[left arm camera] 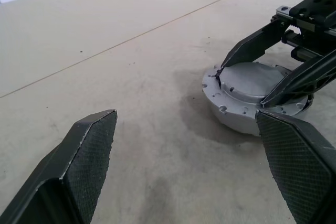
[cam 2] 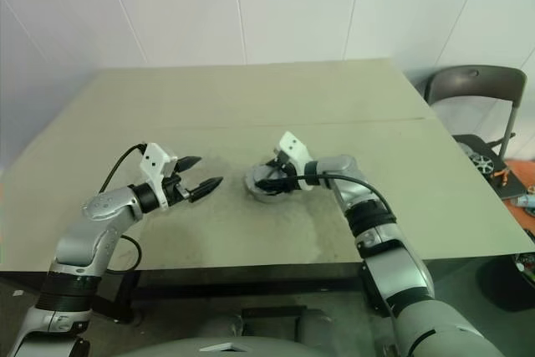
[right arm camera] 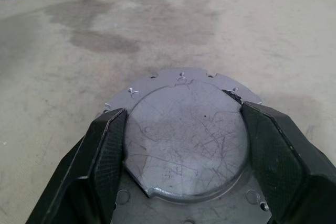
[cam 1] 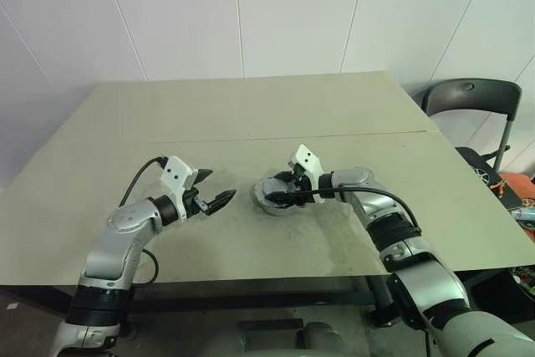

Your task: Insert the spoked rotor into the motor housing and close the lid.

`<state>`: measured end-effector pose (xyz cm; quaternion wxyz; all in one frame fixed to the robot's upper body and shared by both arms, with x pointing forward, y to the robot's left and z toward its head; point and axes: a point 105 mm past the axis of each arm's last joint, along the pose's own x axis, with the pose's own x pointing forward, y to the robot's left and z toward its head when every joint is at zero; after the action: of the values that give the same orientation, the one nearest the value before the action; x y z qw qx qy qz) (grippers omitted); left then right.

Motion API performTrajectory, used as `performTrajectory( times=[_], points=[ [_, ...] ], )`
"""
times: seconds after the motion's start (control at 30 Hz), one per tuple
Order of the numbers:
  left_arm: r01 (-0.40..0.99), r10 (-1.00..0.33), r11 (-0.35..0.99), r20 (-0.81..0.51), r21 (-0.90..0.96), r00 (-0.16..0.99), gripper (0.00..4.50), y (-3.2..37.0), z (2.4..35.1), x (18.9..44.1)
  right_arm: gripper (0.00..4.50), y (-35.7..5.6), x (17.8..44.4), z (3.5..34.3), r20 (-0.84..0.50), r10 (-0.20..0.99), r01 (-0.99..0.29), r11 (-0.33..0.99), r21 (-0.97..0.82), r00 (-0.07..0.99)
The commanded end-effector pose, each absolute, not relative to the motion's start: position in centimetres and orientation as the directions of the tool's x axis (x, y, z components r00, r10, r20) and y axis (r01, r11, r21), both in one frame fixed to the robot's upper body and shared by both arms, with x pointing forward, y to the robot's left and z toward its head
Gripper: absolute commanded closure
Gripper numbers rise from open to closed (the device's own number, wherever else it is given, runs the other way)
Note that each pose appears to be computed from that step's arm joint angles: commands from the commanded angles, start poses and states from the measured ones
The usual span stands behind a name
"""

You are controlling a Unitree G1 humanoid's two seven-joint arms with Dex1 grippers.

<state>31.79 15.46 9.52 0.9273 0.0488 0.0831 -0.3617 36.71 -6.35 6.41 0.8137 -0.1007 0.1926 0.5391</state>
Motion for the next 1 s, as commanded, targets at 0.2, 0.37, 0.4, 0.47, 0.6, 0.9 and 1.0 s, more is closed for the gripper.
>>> performTrajectory(
  times=[0.2, 0.37, 0.4, 0.47, 0.6, 0.9, 1.0],
  points=[
    [0.661, -0.646, 0.745, -0.148, 0.088, 0.749, 0.0, 16.4, 11.3, 32.3, 1.45, -5.7, 37.3, 7.8, -0.36, 0.856, -0.914, 0.405, 0.026, 0.37],
    [0.647, -0.633, 0.755, -0.14, 0.105, 0.761, 0.0, 16.9, 11.8, 32.2, 1.45, -6.3, 37.3, 9.5, -0.301, 0.885, -0.917, 0.392, 0.072, 0.355],
    [0.645, -0.632, 0.757, -0.132, 0.105, 0.764, 0.0, 16.9, 12.1, 32.2, 1.45, -6.7, 37.3, 9.3, -0.319, 0.877, -0.915, 0.399, 0.065, 0.36],
    [0.639, -0.626, 0.762, -0.127, 0.111, 0.769, 0.0, 17.1, 12.3, 32.2, 1.45, -7.3, 37.1, 8.3, -0.376, 0.856, -0.917, 0.397, 0.036, 0.355],
    [0.635, -0.624, 0.763, -0.12, 0.116, 0.772, 0.0, 17.3, 12.6, 32.3, 1.45, -7.7, 36.6, 7.0, -0.442, 0.833, -0.928, 0.373, 0.002, 0.334],
    [0.634, -0.625, 0.761, -0.107, 0.134, 0.773, 0.0, 17.3, 13.4, 32.6, 1.45, -6.5, 36.8, 6.3, -0.455, 0.813, -0.924, 0.376, -0.068, 0.364],
    [0.637, -0.628, 0.759, -0.108, 0.132, 0.771, 0.0, 17.1, 13.3, 32.5, 1.45, -6.3, 36.7, 5.9, -0.46, 0.81, -0.923, 0.379, -0.063, 0.364]
  ],
)
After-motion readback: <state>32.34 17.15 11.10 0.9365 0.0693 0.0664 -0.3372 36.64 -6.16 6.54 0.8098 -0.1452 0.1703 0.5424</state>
